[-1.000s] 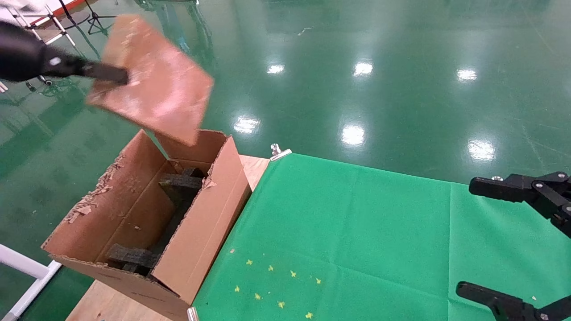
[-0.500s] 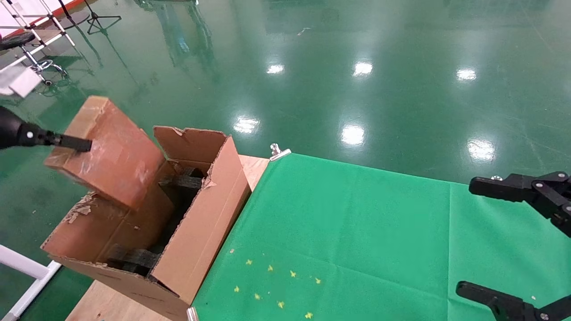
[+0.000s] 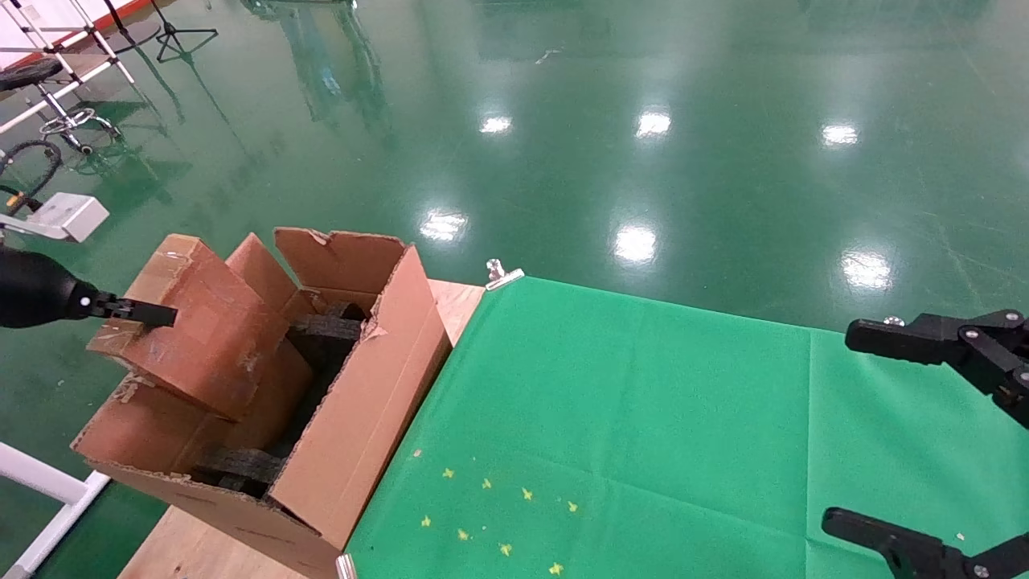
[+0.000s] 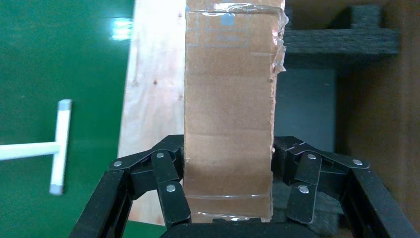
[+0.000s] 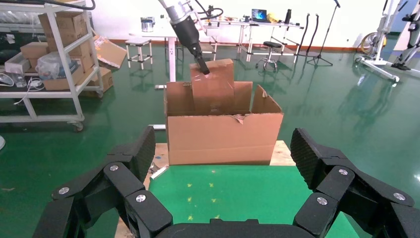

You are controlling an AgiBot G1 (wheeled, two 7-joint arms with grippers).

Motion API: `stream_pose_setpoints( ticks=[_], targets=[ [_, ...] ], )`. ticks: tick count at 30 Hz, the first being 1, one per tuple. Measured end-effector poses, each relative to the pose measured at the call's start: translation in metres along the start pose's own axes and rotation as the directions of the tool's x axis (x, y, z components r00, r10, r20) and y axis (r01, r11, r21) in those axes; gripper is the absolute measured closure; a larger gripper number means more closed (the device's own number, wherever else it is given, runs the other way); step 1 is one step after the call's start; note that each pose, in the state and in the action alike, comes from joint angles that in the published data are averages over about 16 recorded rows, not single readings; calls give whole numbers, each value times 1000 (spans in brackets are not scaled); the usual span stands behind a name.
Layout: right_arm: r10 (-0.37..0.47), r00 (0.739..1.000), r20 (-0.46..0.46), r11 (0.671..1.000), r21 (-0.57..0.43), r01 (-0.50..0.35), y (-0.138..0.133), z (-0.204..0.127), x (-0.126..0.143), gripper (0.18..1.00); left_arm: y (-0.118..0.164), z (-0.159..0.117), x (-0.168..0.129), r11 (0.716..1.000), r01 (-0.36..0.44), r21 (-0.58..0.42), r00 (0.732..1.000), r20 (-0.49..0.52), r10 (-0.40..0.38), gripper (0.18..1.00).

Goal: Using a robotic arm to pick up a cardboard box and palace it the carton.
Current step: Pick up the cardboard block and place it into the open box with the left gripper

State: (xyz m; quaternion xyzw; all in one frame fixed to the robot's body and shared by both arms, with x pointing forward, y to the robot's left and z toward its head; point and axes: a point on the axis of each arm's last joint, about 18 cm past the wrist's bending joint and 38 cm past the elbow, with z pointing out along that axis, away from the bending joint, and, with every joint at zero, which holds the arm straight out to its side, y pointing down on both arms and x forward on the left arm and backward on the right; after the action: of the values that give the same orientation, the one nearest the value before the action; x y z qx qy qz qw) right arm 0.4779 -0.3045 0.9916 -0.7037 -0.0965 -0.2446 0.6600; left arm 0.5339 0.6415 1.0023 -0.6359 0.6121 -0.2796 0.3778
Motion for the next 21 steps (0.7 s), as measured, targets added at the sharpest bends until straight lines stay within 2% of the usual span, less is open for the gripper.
stream_pose_setpoints(
  ticks=[9,21],
  targets=[
    [0,1000,0,1000,0,0,0,0,0,178,8,27,5,1000,-7,-27,999,36,8,916],
    [0,1000,0,1000,0,0,0,0,0,178,20,52,23,995,-30,-94,999,14,31,934]
  ],
)
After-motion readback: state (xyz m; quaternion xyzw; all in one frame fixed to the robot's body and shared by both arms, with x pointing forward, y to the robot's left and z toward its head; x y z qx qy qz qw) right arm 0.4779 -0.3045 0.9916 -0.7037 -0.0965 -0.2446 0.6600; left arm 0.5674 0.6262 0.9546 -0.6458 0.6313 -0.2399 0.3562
